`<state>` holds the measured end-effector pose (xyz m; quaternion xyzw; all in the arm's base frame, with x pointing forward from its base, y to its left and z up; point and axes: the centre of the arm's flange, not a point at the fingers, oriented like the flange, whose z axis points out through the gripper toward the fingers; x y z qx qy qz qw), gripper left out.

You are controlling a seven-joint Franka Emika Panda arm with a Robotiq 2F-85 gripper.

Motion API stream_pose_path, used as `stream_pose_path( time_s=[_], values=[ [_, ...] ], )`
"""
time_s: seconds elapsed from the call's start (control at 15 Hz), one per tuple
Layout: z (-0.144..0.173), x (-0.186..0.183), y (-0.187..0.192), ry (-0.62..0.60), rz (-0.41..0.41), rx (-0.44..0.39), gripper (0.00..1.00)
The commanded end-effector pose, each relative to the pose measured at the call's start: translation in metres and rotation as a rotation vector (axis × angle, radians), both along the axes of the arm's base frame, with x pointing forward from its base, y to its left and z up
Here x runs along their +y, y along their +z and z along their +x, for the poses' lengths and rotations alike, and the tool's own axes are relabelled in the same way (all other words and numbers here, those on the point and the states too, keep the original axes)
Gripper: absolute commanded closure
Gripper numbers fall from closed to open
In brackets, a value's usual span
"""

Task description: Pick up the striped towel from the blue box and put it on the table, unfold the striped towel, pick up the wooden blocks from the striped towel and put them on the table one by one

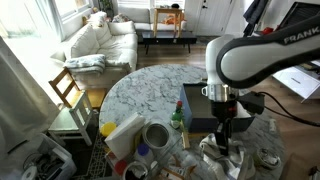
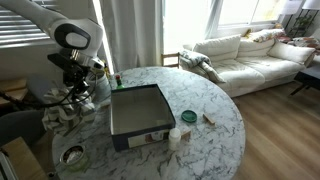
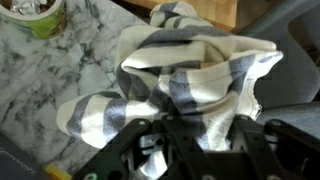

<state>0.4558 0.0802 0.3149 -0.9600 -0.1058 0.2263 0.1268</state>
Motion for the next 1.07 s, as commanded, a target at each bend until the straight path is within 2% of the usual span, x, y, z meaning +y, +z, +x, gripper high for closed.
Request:
stream_pose_path(
  time_s=[0.0, 0.4, 0.67, 0.73, 0.8, 1.0],
  values=[
    [-0.019, -0.002, -0.046, -0.081, -0.077, -0.064, 0.84],
    [-0.042, -0.009, -0.098, -0.164, -0.215, -0.137, 0.84],
    [-0.045, -0.012, -0.124, -0.29, -0.309, -0.206, 0.84],
    [-0.045, -0.012, -0.125, -0.322, -0.319, -0.221, 0.34],
    [-0.043, -0.014, -0.118, -0.35, -0.314, -0.221, 0.34],
    [-0.035, -0.018, -0.09, -0.435, -0.343, -0.181, 0.13]
  ],
)
